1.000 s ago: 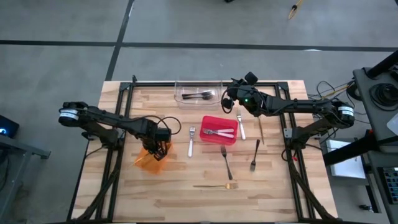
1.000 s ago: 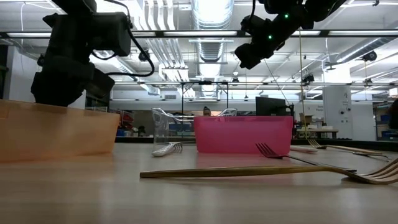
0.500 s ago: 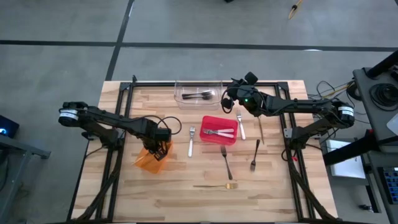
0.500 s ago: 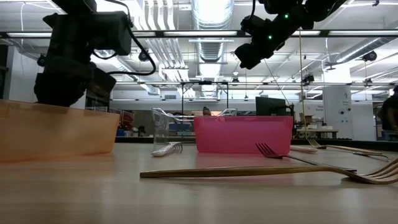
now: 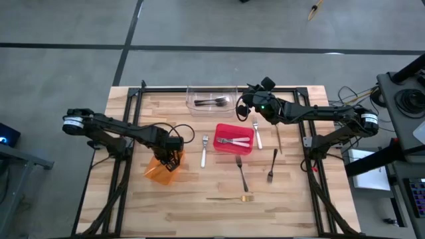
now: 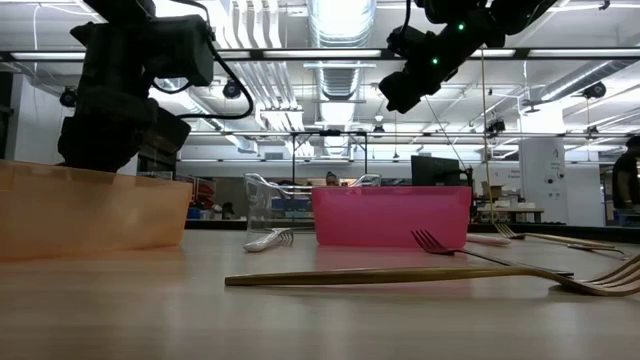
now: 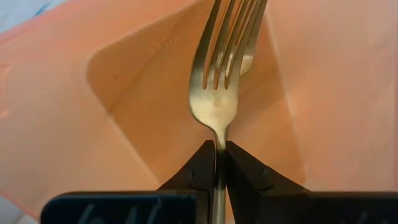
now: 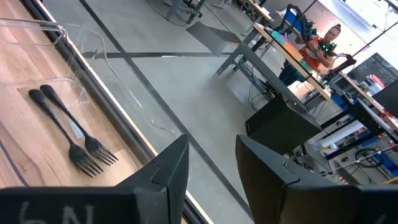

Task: Sort silverware by color (type)
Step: Put the gold fork into the orange bin

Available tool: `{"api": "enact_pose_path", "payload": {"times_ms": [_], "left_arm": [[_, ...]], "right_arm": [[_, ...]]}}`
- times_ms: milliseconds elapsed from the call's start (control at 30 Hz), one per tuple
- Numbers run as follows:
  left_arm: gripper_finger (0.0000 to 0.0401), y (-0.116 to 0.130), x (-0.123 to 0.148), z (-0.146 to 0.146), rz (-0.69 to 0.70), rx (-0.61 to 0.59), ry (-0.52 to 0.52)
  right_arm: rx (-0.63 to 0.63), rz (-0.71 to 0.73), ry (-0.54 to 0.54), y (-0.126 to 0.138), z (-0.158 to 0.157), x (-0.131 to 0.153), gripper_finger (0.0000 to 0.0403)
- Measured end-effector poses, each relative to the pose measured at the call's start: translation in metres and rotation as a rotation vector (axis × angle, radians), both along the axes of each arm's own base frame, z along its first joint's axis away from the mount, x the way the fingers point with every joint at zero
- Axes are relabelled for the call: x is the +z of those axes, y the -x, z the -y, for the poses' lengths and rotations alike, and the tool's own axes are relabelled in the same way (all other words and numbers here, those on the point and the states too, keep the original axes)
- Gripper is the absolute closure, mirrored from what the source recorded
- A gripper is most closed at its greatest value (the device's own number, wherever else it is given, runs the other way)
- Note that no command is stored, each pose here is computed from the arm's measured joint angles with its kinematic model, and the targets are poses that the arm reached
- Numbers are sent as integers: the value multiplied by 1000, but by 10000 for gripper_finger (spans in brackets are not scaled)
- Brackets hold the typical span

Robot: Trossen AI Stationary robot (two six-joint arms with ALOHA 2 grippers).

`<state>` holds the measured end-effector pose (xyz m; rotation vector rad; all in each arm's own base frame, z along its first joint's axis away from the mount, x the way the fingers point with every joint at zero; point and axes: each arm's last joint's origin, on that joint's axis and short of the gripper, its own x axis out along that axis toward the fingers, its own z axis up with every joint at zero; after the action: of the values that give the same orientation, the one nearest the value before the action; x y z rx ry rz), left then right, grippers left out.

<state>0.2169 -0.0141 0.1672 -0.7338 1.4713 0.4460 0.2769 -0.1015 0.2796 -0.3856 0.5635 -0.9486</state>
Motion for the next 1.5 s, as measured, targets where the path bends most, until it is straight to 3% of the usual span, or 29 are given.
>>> {"api": "enact_pose_path", "payload": {"times_ms": [467,800,967,1267,1400,1500], "left_arm": [[313,-1,1,0,14,12,3],[292,-6,31,1,-44,-24,-73],[291,0,36,12,-55,-194,-83],[291,17,61,36,99,-396,-194],[291,22,68,40,144,-346,-287],[291,22,69,39,154,-282,-293]], "right_arm": [[-1,-2,-2,0,0,0,280],[-1,-12,-5,1,0,-1,280],[-7,-25,-23,2,0,-4,280],[10,-96,1,2,0,-5,280],[72,-130,-9,3,5,-7,280],[183,-143,-67,7,13,-16,280]]}}
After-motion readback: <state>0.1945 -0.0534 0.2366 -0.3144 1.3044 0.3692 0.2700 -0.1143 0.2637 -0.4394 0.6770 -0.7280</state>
